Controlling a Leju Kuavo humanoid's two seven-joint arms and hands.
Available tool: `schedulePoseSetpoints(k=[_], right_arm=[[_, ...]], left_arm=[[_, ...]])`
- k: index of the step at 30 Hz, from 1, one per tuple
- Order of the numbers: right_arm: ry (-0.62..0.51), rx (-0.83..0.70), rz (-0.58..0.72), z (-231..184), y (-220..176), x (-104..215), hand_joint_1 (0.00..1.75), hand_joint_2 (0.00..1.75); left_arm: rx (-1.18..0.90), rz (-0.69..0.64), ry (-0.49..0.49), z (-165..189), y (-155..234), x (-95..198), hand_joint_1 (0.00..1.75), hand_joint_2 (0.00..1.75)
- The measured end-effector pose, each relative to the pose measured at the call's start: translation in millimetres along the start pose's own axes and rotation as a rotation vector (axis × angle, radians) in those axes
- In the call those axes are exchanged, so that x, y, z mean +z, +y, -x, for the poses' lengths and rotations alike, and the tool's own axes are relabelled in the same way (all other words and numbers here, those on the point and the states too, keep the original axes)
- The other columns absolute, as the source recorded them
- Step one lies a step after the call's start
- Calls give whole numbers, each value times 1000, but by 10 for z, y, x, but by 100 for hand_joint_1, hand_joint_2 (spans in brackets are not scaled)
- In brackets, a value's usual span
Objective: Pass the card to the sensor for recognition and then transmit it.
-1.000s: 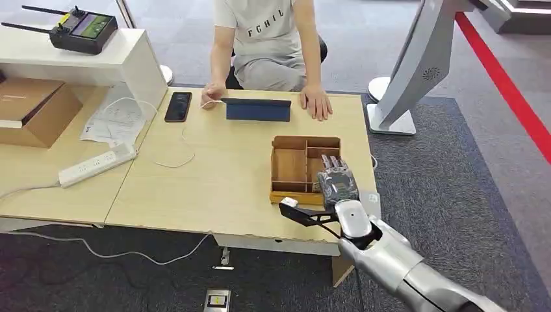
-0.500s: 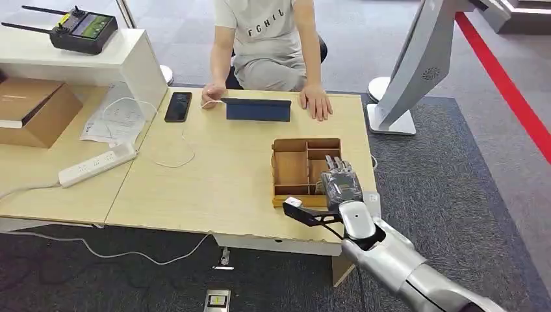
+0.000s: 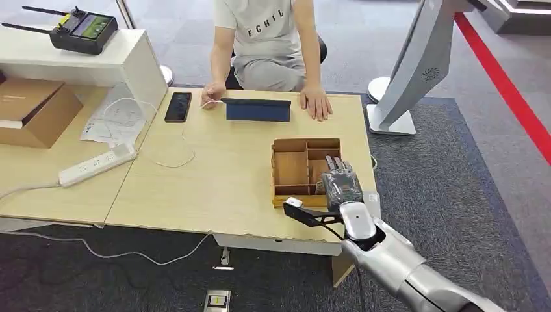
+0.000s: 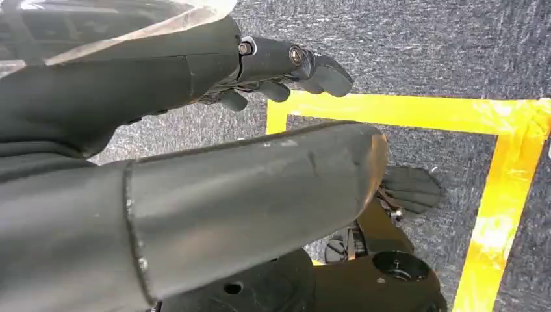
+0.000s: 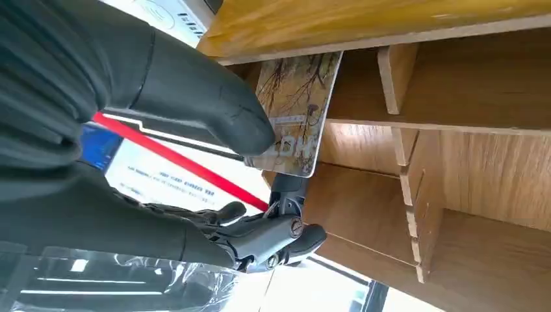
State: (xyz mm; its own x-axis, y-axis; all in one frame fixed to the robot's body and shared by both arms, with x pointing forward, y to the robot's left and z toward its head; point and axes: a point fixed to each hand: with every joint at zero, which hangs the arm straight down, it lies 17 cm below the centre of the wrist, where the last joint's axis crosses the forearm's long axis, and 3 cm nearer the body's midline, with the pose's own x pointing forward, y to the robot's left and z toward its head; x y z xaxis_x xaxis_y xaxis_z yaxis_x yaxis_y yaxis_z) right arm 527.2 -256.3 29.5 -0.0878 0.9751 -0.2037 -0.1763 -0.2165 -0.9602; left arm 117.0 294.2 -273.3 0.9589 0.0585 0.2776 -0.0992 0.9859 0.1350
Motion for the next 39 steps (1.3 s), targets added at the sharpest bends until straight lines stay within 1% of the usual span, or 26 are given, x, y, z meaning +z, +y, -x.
schedulePoseSetpoints(k=[8, 15, 39], right_arm=[[-7, -8, 7, -21, 11, -13, 175, 175], [-7, -9, 48, 0, -85, -53, 175, 175], [-6, -9, 101, 13, -328, -130, 175, 175]], left_arm=[[0, 5, -2, -3, -9, 1, 0, 0], [8, 5, 5, 7, -10, 2, 0, 0], [11, 4, 10, 14, -8, 1, 0, 0]])
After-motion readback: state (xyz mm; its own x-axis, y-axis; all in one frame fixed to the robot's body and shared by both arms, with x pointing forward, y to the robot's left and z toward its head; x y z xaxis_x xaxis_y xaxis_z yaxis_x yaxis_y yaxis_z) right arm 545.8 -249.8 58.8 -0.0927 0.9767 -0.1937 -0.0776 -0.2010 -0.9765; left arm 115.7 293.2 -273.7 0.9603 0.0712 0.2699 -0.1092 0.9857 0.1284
